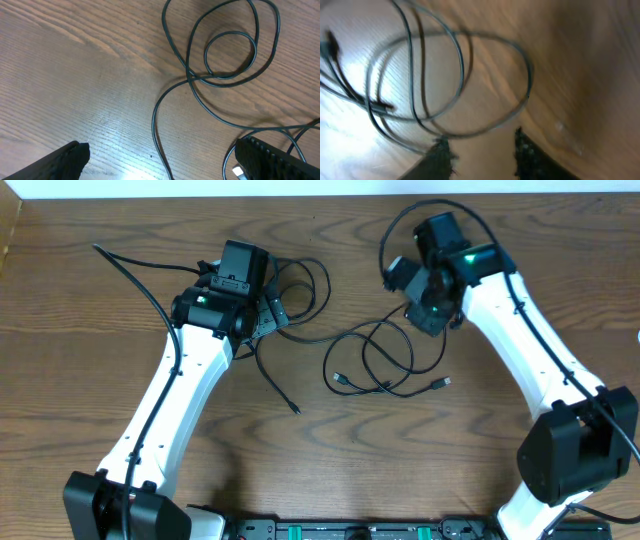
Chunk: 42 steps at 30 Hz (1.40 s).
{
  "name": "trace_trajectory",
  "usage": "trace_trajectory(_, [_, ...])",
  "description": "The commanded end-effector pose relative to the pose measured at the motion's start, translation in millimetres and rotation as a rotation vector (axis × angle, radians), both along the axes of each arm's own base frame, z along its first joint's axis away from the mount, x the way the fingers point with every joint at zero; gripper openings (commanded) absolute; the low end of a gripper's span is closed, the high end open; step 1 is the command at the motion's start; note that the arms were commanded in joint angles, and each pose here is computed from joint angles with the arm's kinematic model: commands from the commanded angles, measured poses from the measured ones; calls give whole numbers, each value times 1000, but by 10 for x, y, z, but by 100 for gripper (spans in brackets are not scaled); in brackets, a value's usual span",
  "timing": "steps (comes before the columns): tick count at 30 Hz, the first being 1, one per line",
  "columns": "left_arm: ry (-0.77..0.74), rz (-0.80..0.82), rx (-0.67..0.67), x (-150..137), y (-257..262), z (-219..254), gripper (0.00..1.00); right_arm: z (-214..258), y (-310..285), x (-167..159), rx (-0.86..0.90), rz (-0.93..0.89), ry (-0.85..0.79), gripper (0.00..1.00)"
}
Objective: Untangle cables
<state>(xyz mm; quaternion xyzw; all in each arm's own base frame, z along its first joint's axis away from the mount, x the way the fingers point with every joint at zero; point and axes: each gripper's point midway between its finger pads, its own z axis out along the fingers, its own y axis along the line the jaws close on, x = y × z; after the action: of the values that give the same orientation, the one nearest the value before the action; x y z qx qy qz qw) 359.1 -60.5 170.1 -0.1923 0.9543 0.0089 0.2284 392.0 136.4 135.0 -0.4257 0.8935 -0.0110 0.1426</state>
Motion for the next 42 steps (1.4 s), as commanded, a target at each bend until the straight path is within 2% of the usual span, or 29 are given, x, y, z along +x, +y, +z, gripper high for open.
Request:
trace_trajectory(1, [-18, 16, -7, 2, 21, 67, 100, 131, 465, -94, 308, 30, 65, 41])
trace_trajectory(4, [-18, 16, -7, 2, 21, 67, 100, 186, 772, -114, 473, 98, 90, 45])
trace_trajectory(6, [-18, 16, -7, 2, 21, 67, 100, 114, 848, -91, 484, 115, 88, 47])
trace_trajectory(11, [-18, 16, -7, 2, 21, 67, 100, -372, 686, 45, 313, 60, 65, 43])
trace_trajectory(14, [-18, 16, -7, 2, 21, 67, 100, -601, 475, 101, 235, -92, 102, 41])
trace_trajectory(21, [-18, 16, -7, 2, 21, 67, 100, -882, 351, 57, 215, -214, 183, 45])
trace_trajectory(25, [-18, 16, -7, 2, 21, 67, 100, -1091, 300, 3, 176, -226, 226, 39])
trace_trajectory(30, [-18, 16, -7, 2, 21, 67, 100, -1232, 64, 1, 52, -327, 219, 37])
trace_trajectory(34, [-18, 16, -7, 2, 21, 67, 100, -1239, -18, -8, 13, -356, 214, 45])
trace_trajectory(35, [-18, 16, -7, 2, 21, 67, 100, -1240, -20, -18, 11, -356, 218, 45])
trace_trajectory(36, [-18, 16, -7, 2, 21, 67, 100, -1249, -30, -50, 5, -356, 230, 38])
trace_trajectory(38, [-18, 16, -7, 2, 21, 67, 100, -1270, -26, -111, 4, -355, 256, 35])
trace_trajectory(42, [-18, 16, -7, 2, 21, 67, 100, -1374, -10, -261, 16, -351, 310, 37])
